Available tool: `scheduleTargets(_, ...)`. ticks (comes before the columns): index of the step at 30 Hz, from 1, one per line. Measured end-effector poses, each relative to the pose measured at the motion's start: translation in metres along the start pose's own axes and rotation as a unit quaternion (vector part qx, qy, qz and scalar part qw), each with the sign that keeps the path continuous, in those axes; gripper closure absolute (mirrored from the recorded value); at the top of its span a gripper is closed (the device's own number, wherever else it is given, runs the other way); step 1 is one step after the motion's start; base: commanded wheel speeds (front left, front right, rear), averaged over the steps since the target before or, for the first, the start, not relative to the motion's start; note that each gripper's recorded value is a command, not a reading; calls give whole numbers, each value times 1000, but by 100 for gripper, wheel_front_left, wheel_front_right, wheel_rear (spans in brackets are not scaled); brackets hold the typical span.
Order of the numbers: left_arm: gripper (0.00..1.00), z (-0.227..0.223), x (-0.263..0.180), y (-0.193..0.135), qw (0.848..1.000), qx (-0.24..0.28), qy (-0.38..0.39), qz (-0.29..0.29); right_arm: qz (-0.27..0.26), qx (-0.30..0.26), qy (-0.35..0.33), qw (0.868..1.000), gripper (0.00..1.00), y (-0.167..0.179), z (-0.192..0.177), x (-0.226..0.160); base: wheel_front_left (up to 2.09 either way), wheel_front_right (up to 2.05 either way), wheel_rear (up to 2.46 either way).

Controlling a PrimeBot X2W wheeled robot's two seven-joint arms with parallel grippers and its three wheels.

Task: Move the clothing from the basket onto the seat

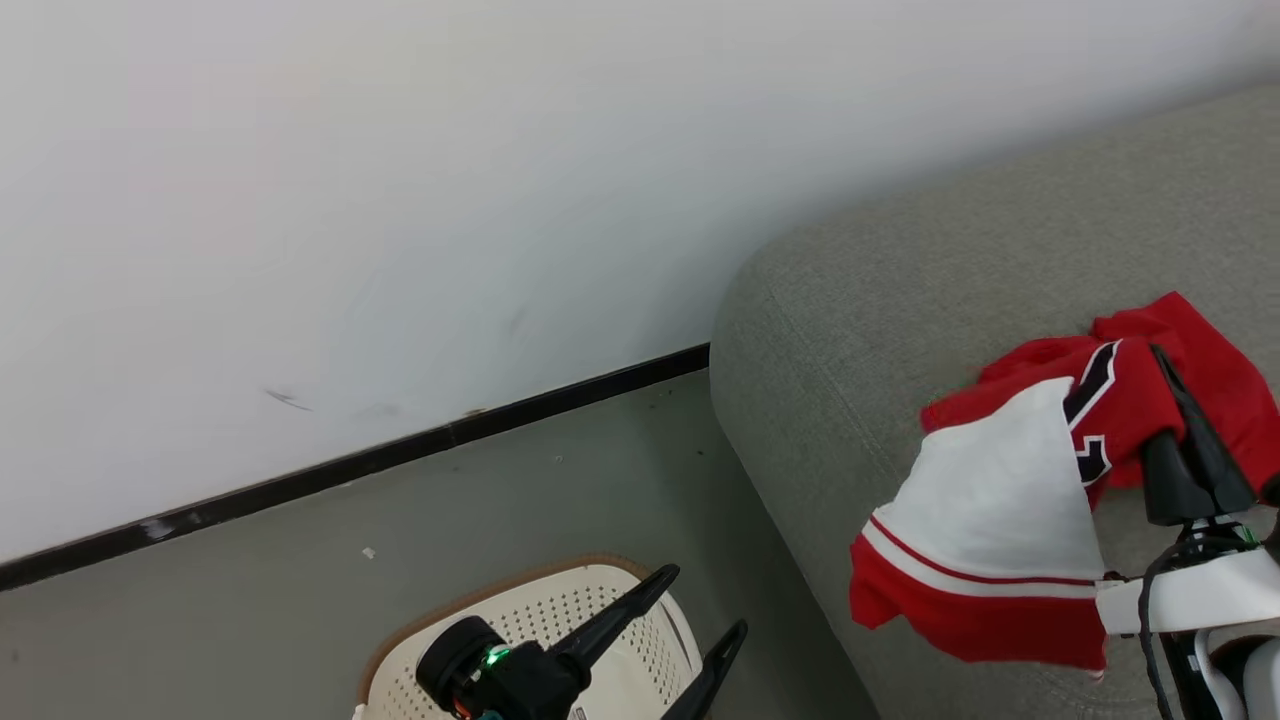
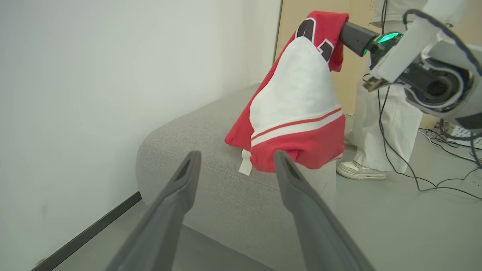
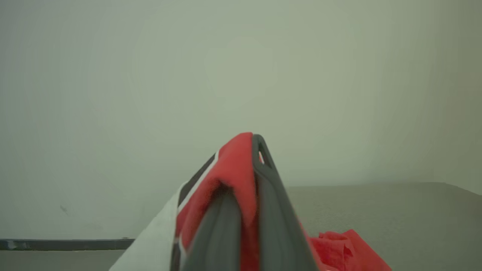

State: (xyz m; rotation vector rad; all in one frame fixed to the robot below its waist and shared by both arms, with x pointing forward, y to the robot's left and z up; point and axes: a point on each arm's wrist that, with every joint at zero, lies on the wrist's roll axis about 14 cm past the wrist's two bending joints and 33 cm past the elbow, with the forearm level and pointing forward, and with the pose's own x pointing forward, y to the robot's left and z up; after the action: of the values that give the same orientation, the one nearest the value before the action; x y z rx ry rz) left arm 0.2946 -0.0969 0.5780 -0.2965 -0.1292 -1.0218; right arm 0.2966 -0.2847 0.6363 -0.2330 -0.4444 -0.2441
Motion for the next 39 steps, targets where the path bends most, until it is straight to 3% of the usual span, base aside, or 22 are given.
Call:
scheduleTargets(7,0,-8,13,-18,999,-17,5,-36,-32,-11,20,999,100,-22,-5,-22,0,0,0)
scheduleTargets(16,0,-15,23,-21,998,-32,9,-52,-18,25,48,998,100,-9,-21,-26,0,0,0)
scheduleTargets(28,0,-10,37,14,1000,-5,-10,-24,-19,12,-43,999,100,-44,33,81,0,0,0)
scheduleTargets(39,0,-10,39,42,1000,9,-11,-5,-77,-17,-5,997,100,-104,14,128,0,0,0)
